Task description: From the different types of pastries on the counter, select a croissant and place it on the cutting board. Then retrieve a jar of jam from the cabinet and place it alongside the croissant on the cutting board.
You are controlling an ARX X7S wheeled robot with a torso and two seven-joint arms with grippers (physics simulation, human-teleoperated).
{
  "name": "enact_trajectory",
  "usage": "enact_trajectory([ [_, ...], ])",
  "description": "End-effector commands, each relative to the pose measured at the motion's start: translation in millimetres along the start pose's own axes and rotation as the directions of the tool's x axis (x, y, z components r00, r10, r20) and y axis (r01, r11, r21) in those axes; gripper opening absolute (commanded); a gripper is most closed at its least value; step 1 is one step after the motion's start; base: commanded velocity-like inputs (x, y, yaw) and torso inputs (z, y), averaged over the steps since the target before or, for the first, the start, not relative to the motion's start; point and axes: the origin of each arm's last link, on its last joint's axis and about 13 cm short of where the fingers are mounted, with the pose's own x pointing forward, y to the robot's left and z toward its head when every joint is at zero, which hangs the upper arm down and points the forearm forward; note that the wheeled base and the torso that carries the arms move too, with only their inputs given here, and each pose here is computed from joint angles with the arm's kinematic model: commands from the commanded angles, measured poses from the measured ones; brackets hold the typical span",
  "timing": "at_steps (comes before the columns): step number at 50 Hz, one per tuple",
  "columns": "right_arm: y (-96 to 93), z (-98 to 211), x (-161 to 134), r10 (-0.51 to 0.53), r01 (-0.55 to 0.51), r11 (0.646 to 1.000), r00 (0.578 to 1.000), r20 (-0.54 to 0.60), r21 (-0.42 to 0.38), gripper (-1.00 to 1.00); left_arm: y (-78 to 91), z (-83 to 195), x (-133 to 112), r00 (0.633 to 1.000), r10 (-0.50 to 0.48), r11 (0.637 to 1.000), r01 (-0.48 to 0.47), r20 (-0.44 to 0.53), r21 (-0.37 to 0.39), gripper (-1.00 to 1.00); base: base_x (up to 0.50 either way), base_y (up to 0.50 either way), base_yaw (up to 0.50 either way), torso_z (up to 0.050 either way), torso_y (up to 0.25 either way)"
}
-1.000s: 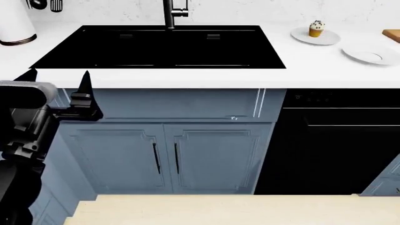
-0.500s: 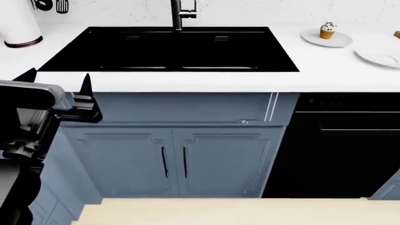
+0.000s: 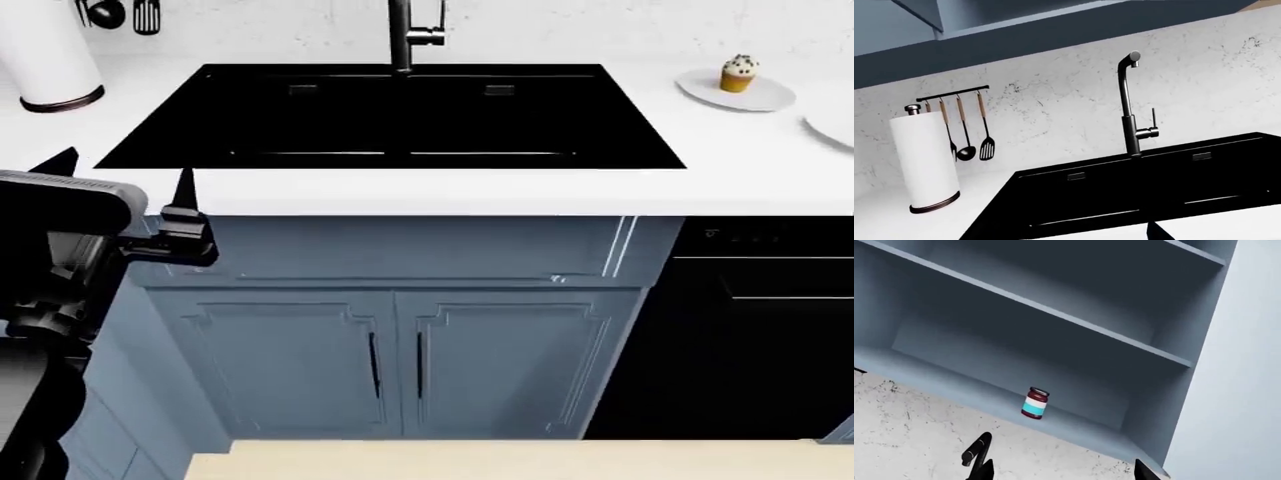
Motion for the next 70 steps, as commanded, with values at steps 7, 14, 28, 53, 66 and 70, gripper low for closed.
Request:
enact_trajectory([
  [7, -4.3, 5.2, -3.5, -0.003, 0.003, 1.0, 1.0, 0.009, -0.009, 1.0, 0.0, 0.2, -0.1, 1.0, -0.016, 1.0, 0.017, -0.012, 0.027, 1.0, 0.34, 0.0, 0.0, 0.0, 0.0],
  [14, -4.8, 8.9, -6.2, 0.0, 0.0, 1.0, 1.0, 0.018, -0.018, 1.0, 0.0, 0.2, 0.0, 1.0, -0.017, 0.999, 0.017, -0.006, 0.031, 1.0, 0.38, 0.0, 0.0, 0.0, 0.0],
  [28, -1.1, 15.0, -10.0, 0.04, -0.04, 0.999, 0.998, 0.044, -0.001, 1.0, -0.1, 0.0, 0.0, 1.0, -0.005, 1.0, 0.005, -0.003, 0.017, 1.0, 0.41, 0.0, 0.0, 0.0, 0.0],
  [53, 5.6, 22.0, -11.7, 0.103, -0.117, 0.986, 0.988, 0.113, 0.118, 1.0, -0.1, 0.1, -0.1, 1.0, -0.008, 1.0, 0.008, -0.008, 0.021, 1.0, 0.43, 0.0, 0.0, 0.0, 0.001],
  [66, 5.0, 23.4, -12.8, 0.096, -0.11, 0.987, 0.988, 0.117, 0.114, 1.0, 0.1, 0.2, 0.1, 1.0, -0.008, 0.999, 0.008, 0.0, 0.042, 1.0, 0.43, 0.0, 0.0, 0.0, 0.001],
  [70, 5.5, 24.0, -13.3, 0.1, -0.114, 0.987, 0.988, 0.118, 0.117, 1.0, 0.2, 0.2, 0.1, 1.0, -0.008, 0.999, 0.008, 0.003, 0.043, 1.0, 0.43, 0.0, 0.0, 0.0, 0.0],
])
